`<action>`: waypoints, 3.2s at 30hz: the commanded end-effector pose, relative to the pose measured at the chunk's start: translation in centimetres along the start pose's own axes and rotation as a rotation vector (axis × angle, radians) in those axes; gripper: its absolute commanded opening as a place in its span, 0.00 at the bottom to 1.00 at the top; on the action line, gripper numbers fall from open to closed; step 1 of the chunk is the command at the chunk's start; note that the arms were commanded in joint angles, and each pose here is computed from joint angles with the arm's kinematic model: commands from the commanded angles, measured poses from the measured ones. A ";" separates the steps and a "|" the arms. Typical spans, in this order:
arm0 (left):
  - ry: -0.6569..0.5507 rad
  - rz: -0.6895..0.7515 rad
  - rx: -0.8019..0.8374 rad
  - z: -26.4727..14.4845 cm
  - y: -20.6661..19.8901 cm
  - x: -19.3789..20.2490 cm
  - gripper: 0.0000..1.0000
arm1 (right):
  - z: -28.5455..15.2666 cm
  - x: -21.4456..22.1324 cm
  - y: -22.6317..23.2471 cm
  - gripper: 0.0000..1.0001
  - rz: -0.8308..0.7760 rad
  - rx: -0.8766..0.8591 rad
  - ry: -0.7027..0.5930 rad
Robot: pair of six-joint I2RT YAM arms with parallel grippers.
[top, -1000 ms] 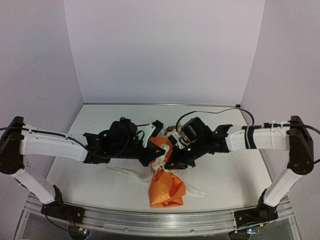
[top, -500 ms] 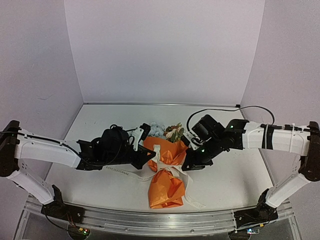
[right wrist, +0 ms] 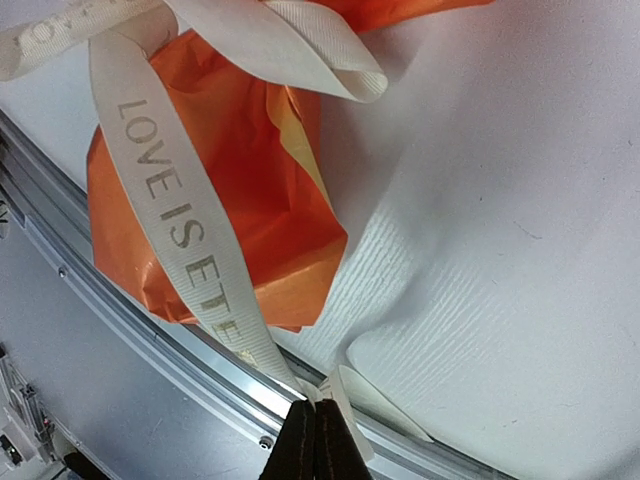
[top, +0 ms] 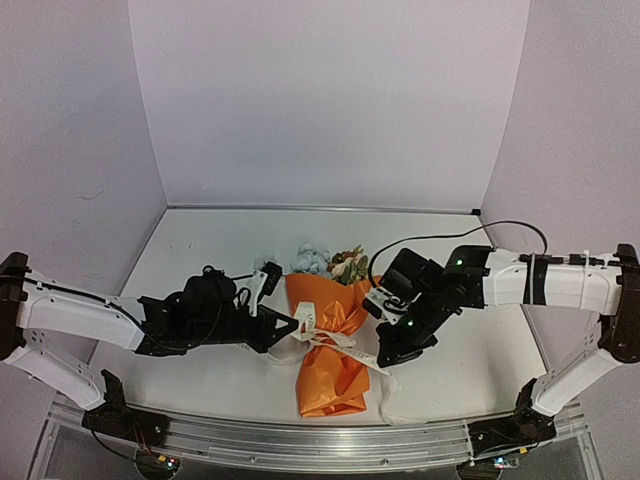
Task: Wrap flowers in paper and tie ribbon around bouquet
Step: Cross the half-tied ribbon over the folded bouquet.
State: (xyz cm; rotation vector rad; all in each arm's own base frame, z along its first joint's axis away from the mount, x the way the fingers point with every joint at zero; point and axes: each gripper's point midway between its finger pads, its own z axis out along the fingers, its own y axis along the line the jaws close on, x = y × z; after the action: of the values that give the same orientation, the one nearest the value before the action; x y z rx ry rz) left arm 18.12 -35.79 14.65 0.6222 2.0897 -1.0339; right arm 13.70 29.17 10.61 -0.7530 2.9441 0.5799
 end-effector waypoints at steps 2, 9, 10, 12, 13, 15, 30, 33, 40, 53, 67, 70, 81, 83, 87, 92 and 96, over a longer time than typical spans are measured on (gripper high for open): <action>-0.060 -0.045 -0.037 -0.4 0.6 -1.2 0.00 | -0.3 1.4 -0.2 0.00 -0.067 0.065 0.063; -0.047 -0.021 -0.038 -0.4 0.4 -1.3 0.00 | -0.6 2.7 -3.5 0.00 -0.093 0.216 0.073; -0.041 -0.013 -0.022 -0.4 0.1 -1.2 0.00 | -0.7 2.9 -3.9 0.00 -0.098 0.231 0.075; -0.021 0.003 0.025 -0.4 -0.7 -1.0 0.00 | -0.9 2.8 -4.2 0.00 -0.101 0.249 0.065; -0.018 0.011 0.047 -0.5 -1.1 -1.0 0.00 | -1.0 2.7 -4.4 0.00 -0.102 0.258 0.059; -0.017 0.013 0.056 -0.7 -1.3 -0.9 0.00 | -1.3 2.6 -5.1 0.00 -0.104 0.302 0.051; 0.031 -0.043 0.076 -2.3 -1.2 3.7 0.15 | -1.0 2.8 -1.7 0.00 -0.188 0.202 0.115; 0.031 0.018 0.132 -2.6 -3.1 3.7 0.13 | -0.8 2.6 -2.1 0.00 -0.191 0.229 0.116; 0.101 0.178 0.192 -1.5 -6.6 4.0 0.10 | -0.3 2.2 -3.3 0.00 -0.198 0.300 0.117; -0.021 0.198 -0.029 -2.6 -6.1 -2.6 0.45 | 0.0 1.3 -2.8 0.00 -0.199 0.300 0.109; 0.332 0.525 -0.121 3.6 -1.5 -0.7 0.34 | 1.5 -1.1 -2.1 0.00 -0.153 0.236 -0.066; 0.376 0.566 -0.109 4.6 -1.4 -0.1 0.34 | 1.5 -0.8 -2.4 0.00 -0.147 0.242 -0.067; 0.426 0.605 -0.134 6.4 -0.3 0.7 0.34 | 1.4 -0.6 -2.5 0.00 -0.146 0.235 -0.075; 0.434 0.609 -0.142 6.6 0.0 0.9 0.34 | 1.5 -0.7 -2.4 0.00 -0.145 0.233 -0.076; 0.432 0.611 -0.157 7.0 0.7 1.1 0.33 | 1.5 -0.7 -2.4 0.00 -0.144 0.233 -0.079; 0.417 0.614 -0.164 7.6 1.0 1.0 0.29 | 1.5 -0.7 -2.4 0.00 -0.142 0.230 -0.081; 0.397 0.613 -0.163 7.9 0.9 0.6 0.18 | 1.5 -0.7 -2.4 0.00 -0.139 0.231 -0.080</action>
State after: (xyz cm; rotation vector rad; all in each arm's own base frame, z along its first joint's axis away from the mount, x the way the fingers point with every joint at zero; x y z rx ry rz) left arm 19.98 -40.13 8.32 1.4104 2.1348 -0.3863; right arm 15.01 27.95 7.59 -0.9029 2.8294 0.2317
